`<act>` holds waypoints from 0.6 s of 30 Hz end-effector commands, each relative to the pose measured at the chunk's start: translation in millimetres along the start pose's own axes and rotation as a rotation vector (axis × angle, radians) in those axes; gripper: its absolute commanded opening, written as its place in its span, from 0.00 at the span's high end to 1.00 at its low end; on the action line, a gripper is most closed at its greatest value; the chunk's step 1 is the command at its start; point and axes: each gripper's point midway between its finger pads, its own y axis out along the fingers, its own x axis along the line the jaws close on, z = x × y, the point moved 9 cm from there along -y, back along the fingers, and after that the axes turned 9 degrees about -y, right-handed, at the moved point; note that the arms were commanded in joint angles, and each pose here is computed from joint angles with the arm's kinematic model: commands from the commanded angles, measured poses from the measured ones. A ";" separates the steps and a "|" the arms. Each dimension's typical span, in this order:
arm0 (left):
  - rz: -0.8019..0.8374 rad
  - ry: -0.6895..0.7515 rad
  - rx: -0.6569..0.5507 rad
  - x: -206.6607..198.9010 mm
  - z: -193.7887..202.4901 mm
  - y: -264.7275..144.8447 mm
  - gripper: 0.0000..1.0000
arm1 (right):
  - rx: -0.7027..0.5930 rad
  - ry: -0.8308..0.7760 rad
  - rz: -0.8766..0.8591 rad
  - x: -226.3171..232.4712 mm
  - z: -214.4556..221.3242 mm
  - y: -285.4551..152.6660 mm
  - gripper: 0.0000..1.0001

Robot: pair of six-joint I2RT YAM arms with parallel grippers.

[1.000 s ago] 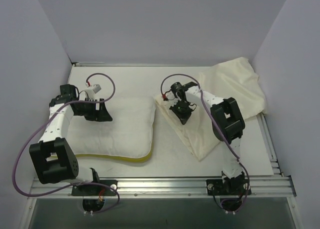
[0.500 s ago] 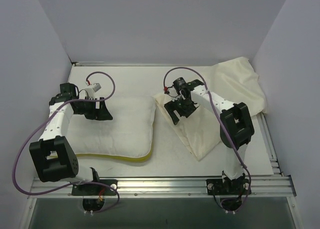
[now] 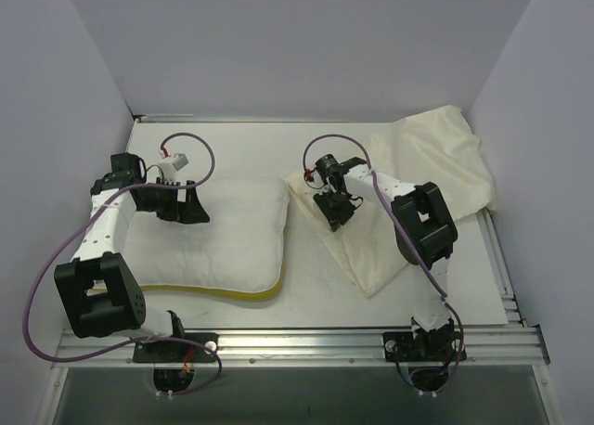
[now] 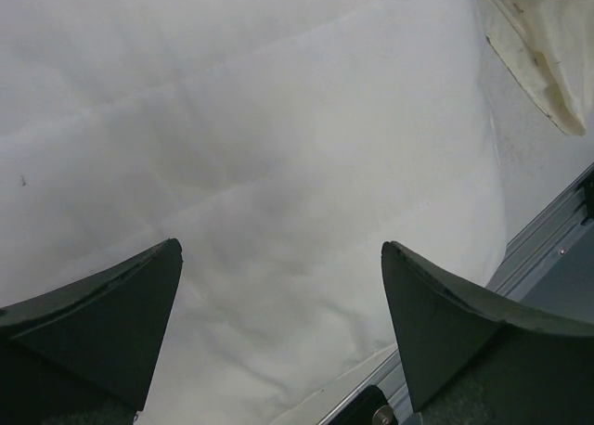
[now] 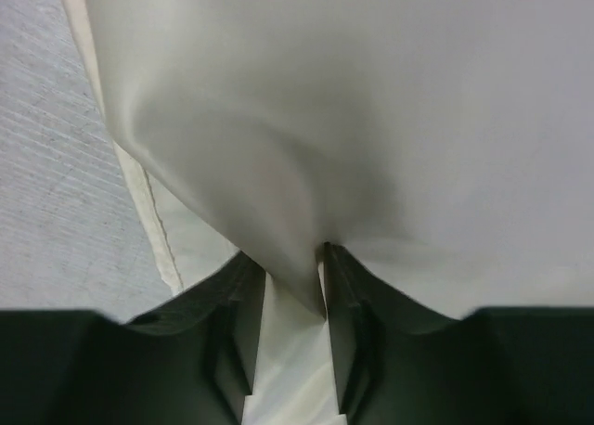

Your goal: Put the pillow into the pillowcase

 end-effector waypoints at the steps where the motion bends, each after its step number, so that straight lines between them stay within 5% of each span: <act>1: -0.017 0.134 -0.032 -4.5 -12.7 -7.9 0.03 | 0.026 0.017 0.000 -0.8 5.2 2.2 0.80; 2: -0.036 0.165 -0.030 -5.5 -14.2 -9.5 0.02 | 0.024 0.019 -0.009 0.8 6.0 1.8 1.00; 12: 0.101 0.862 0.078 -69.1 -2.1 18.4 0.03 | -0.222 0.132 -0.176 -9.3 10.7 -93.0 1.00; 18: 0.215 1.014 0.159 -90.8 5.9 76.1 0.02 | -0.243 0.172 -0.197 -29.3 20.9 -116.1 1.00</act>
